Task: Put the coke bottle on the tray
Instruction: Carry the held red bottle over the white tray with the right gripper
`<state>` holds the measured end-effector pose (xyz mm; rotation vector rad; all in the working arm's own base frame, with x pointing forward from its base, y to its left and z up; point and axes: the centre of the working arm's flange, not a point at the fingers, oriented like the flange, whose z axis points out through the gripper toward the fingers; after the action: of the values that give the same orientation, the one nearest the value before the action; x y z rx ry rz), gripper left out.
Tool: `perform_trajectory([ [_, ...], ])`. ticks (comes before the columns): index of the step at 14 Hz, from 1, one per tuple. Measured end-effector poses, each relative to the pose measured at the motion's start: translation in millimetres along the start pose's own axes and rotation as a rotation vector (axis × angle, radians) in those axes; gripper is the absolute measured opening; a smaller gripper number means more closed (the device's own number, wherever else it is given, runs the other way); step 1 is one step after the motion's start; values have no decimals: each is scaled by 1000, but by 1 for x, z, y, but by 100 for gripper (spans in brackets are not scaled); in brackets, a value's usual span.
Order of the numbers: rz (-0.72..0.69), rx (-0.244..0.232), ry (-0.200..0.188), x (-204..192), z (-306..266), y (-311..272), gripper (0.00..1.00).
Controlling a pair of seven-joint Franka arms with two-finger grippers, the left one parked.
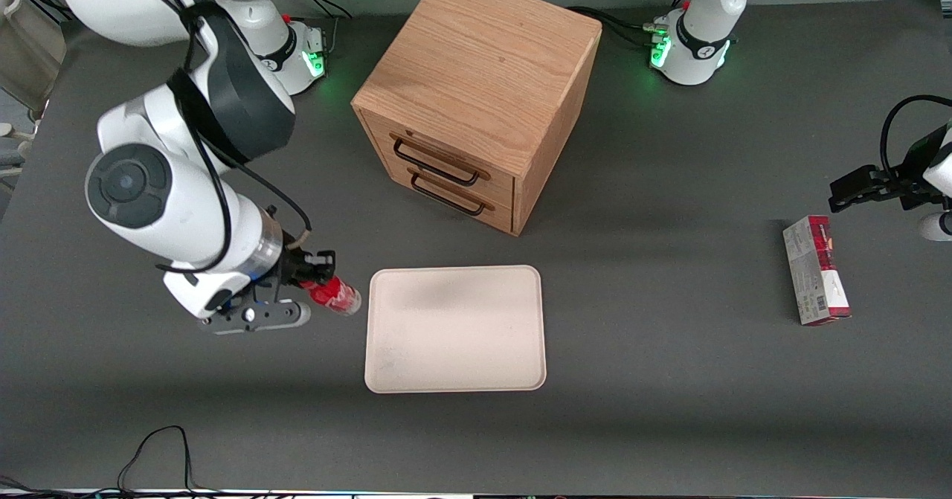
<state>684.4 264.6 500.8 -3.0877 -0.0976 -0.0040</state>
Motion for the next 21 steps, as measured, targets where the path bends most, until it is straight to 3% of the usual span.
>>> perform_trajectory([
  [4, -38, -20, 62, 24, 59, -15, 32],
  [10, -95, -42, 98, 37, 131, -38, 32],
  [19, -107, -52, 50, 36, 179, -40, 34],
  [21, -105, -52, 51, 36, 179, -39, 53],
])
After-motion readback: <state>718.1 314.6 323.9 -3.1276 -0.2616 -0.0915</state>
